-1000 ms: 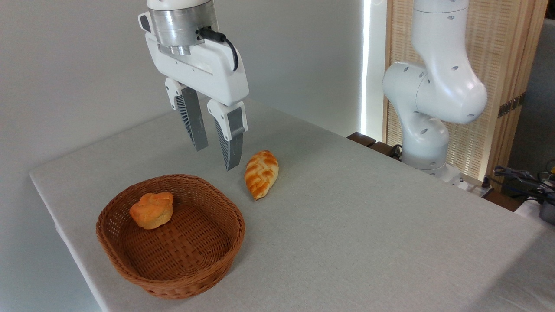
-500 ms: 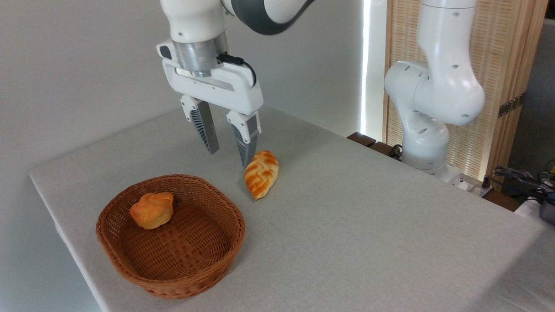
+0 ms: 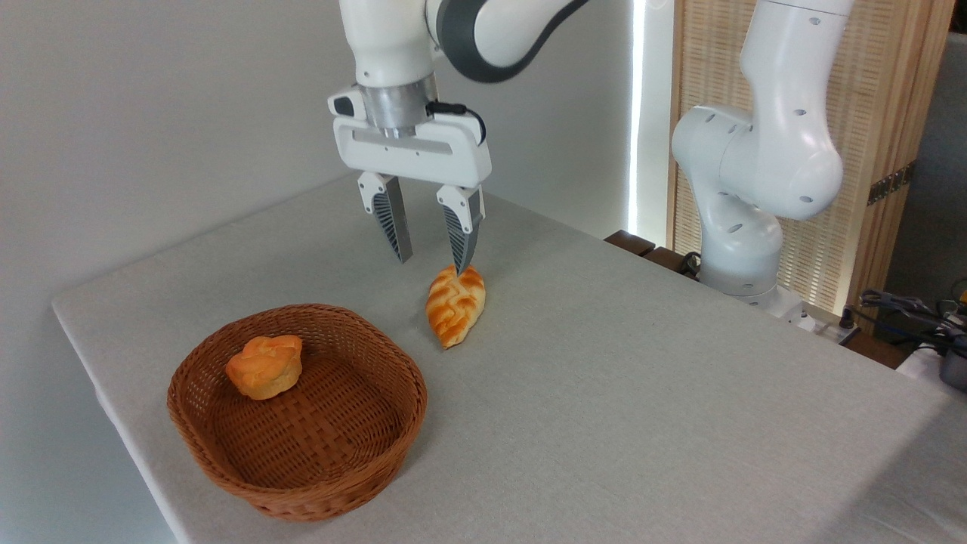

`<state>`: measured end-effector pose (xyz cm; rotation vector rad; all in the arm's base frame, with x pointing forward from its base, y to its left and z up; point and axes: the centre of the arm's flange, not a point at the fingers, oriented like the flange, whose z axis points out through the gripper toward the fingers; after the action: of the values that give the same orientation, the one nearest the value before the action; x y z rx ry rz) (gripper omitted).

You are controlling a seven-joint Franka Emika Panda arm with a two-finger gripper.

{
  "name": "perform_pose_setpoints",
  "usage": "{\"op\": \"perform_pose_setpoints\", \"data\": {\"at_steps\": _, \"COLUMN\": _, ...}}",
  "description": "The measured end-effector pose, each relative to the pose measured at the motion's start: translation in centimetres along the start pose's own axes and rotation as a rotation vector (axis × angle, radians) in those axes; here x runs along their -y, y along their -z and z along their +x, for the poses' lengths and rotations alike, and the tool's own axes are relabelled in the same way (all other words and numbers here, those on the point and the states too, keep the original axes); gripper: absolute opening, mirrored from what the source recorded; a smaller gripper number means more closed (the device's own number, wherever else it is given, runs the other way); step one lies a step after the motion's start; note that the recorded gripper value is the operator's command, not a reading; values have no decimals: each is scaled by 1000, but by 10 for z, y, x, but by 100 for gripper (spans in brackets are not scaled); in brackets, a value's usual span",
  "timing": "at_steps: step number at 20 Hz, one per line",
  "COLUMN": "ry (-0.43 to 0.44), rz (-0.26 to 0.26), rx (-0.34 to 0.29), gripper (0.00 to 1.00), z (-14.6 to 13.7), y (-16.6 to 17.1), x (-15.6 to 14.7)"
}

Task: Put bread into the basket
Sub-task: 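Move the open gripper over the golden bread roll and lower it, then close the gripper on the golden bread roll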

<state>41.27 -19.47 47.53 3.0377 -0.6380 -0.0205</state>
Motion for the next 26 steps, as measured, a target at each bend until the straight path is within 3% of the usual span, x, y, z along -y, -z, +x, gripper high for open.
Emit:
{"op": "perform_pose_setpoints", "data": {"at_steps": 5, "ry": -26, "rz": 13, "rx": 28, "gripper": 100, "z": -11, "y": -46, "x": -16}}
{"op": "perform_pose_setpoints", "data": {"at_steps": 12, "ry": -23, "rz": 15, "rx": 46, "gripper": 100, "z": -16, "y": -59, "x": -14}}
{"op": "perform_pose_setpoints", "data": {"at_steps": 16, "ry": -35, "rz": 22, "rx": 30, "gripper": 43, "z": -17, "y": -70, "x": -19}}
{"op": "perform_pose_setpoints", "data": {"at_steps": 26, "ry": -42, "rz": 24, "rx": 17, "gripper": 27, "z": -16, "y": -71, "x": -20}}
